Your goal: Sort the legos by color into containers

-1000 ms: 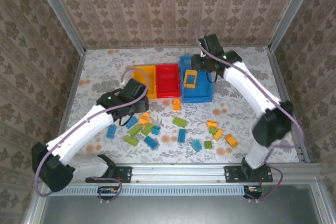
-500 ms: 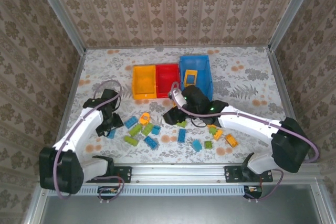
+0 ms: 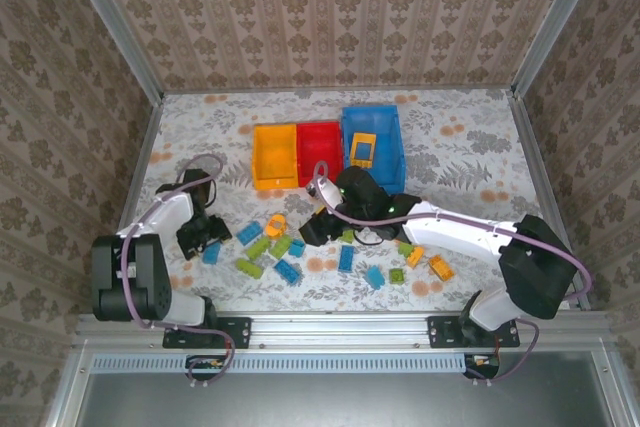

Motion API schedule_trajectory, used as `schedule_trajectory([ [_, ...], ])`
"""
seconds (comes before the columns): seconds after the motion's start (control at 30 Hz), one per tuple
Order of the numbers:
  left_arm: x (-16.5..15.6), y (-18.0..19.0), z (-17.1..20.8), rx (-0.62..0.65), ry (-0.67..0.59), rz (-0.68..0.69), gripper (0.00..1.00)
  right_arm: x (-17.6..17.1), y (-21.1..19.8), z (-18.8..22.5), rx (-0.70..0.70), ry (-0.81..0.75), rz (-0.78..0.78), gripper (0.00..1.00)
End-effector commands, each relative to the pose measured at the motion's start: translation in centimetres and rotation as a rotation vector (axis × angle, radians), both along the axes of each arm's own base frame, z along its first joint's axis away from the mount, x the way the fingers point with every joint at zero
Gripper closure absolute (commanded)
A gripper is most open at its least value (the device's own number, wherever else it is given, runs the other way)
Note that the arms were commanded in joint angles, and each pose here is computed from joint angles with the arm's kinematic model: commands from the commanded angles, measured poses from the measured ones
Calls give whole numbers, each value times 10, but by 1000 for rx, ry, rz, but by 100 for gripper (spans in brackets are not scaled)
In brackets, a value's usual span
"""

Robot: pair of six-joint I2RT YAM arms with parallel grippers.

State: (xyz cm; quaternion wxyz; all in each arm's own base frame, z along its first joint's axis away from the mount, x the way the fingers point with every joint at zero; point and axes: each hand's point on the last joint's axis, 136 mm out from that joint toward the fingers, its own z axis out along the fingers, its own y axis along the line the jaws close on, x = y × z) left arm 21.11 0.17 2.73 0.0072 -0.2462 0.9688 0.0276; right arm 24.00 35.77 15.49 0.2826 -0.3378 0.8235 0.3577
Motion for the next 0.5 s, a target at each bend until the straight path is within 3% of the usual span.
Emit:
schedule_trajectory([
  [0.0,2,-7,-10,-45,13,-37,33,6,14,18,46,-19,16,33],
  [0.3,-10,-19,-19,-70,46,-15,55,14,22,15,41,-10,8,34],
  [0.47,-4,-17,-7,-25,18,-32,71,17,27,26,96,-51,13,34],
])
